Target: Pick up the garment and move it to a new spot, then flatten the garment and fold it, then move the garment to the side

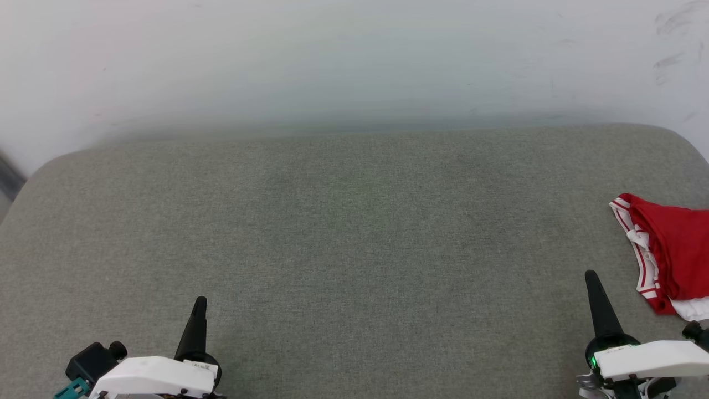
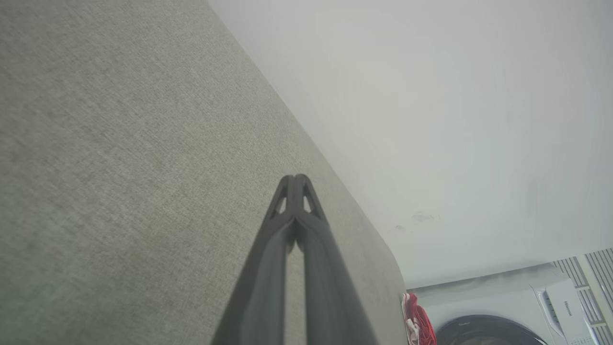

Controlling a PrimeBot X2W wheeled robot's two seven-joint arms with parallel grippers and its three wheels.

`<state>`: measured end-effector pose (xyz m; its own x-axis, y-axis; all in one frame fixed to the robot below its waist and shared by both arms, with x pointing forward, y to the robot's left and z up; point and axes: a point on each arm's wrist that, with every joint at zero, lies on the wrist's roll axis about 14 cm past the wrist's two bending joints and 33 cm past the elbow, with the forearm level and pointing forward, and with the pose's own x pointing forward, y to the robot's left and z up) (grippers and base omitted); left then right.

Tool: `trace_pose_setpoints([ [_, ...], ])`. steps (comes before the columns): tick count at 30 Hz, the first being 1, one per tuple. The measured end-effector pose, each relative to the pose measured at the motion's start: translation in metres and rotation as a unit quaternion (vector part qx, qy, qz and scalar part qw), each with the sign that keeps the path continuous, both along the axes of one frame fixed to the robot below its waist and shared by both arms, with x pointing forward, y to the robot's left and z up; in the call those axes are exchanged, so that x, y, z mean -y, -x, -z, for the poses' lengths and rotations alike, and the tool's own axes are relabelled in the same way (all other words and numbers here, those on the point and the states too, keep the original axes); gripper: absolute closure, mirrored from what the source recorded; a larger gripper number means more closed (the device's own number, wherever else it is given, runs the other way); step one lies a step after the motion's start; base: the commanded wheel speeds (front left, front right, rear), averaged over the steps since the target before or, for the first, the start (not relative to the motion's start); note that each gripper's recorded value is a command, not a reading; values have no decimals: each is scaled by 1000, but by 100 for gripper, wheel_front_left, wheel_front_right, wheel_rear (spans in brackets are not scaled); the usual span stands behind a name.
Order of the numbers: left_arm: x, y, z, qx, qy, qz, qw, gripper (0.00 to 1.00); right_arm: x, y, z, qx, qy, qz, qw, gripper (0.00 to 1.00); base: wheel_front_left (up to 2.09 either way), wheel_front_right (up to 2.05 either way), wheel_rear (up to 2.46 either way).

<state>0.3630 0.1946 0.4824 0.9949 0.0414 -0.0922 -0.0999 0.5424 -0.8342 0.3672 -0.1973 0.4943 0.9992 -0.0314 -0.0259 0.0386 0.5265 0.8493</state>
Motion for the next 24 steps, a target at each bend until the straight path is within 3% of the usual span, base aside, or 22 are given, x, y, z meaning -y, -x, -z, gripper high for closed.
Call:
trace_pose_setpoints([
  [24, -2, -10, -5, 9, 124, 0, 992, 100, 2, -9, -3, 1, -119, -1, 993, 100, 0, 0, 0],
])
